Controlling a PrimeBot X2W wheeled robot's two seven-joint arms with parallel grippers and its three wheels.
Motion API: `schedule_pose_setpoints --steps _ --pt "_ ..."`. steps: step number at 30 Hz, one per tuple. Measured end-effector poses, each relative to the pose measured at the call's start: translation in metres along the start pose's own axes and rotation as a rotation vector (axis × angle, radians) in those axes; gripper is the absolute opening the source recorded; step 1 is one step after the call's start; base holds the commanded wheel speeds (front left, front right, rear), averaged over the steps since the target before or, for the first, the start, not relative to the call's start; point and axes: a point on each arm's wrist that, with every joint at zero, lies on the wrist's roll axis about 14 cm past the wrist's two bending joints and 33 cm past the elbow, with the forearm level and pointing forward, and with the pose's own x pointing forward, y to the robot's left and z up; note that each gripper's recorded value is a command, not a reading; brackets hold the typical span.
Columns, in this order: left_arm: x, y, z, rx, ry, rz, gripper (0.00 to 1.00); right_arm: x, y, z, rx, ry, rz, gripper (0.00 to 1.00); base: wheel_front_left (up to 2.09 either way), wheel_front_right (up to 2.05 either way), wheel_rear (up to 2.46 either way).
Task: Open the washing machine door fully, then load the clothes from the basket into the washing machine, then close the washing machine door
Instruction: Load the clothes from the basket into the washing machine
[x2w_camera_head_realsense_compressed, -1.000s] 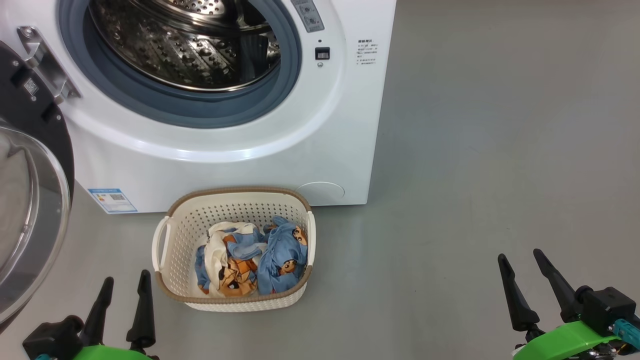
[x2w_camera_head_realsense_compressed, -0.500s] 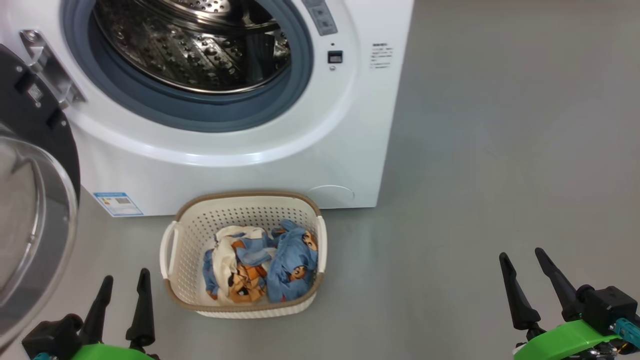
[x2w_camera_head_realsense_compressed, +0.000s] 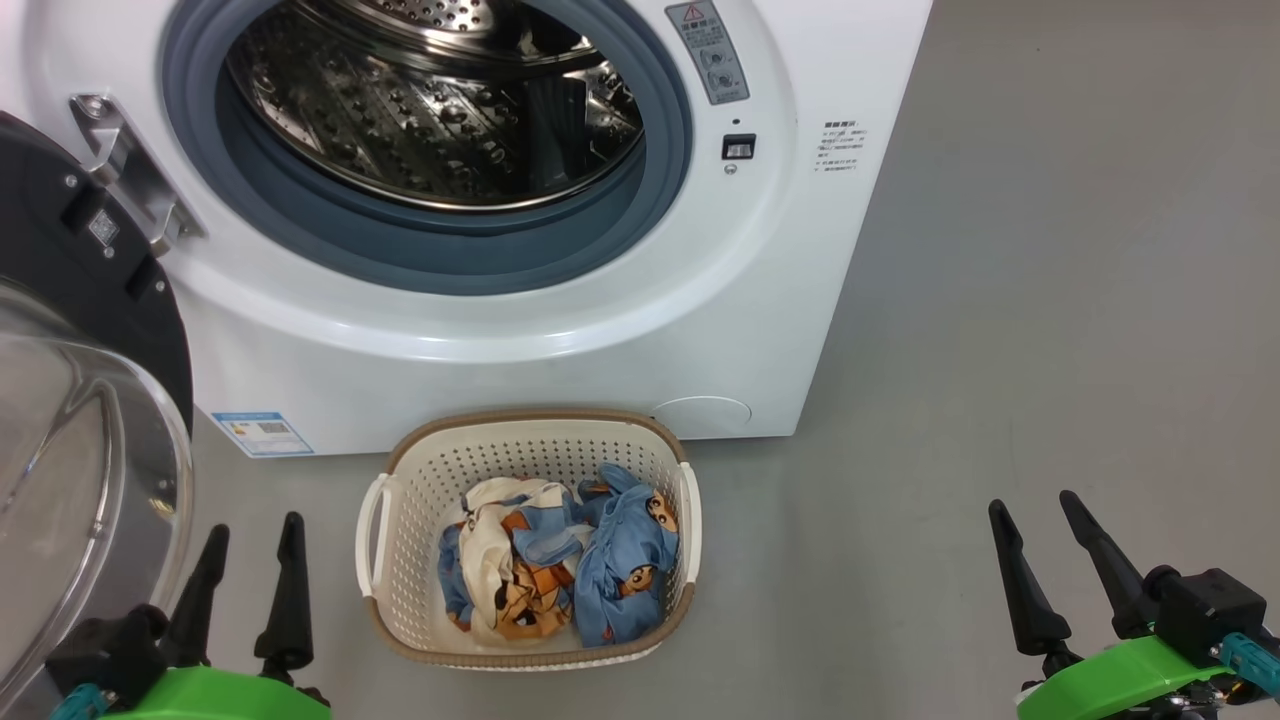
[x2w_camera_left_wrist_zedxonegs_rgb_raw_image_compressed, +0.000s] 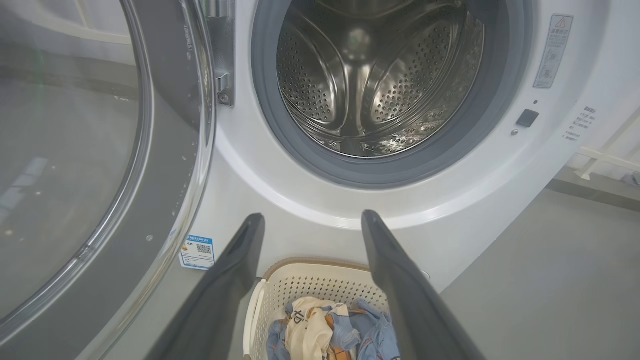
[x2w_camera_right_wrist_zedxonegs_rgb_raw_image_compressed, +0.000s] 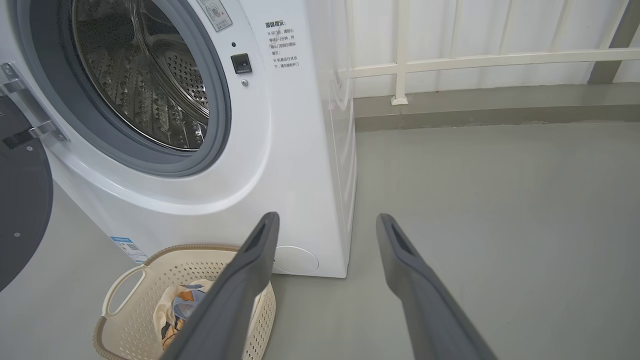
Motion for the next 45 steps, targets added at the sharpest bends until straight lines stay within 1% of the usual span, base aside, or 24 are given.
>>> schedule_pose_setpoints --steps 10,17,24,28,37,45 --pt "0.001 -0.007 -0.009 -0.017 0.027 -0.018 1.00 0.001 -0.001 -0.001 0.003 0.000 -0.005 1.00 0.00 0.00 0.00" --pt "-0.001 -0.011 -0.033 -0.024 0.098 -0.028 1.00 0.005 -0.001 -0.002 0.008 0.002 -0.007 1.00 0.00 0.00 0.00" --pt "0.003 -0.023 -0.071 -0.036 0.215 -0.061 1.00 0.014 0.000 -0.007 0.023 0.008 -0.014 1.00 0.00 0.00 0.00" --pt "0.011 -0.022 -0.093 -0.032 0.282 -0.059 1.00 0.023 0.002 -0.011 0.035 0.015 -0.016 1.00 0.00 0.00 0.00" --pt "0.045 -0.023 -0.141 -0.021 0.415 -0.064 1.00 0.047 -0.001 -0.028 0.042 0.045 -0.025 1.00 0.00 0.00 0.00" --pt "0.074 -0.032 -0.190 0.011 0.550 -0.112 1.00 0.073 0.003 -0.045 0.047 0.063 -0.013 1.00 0.00 0.00 0.00"
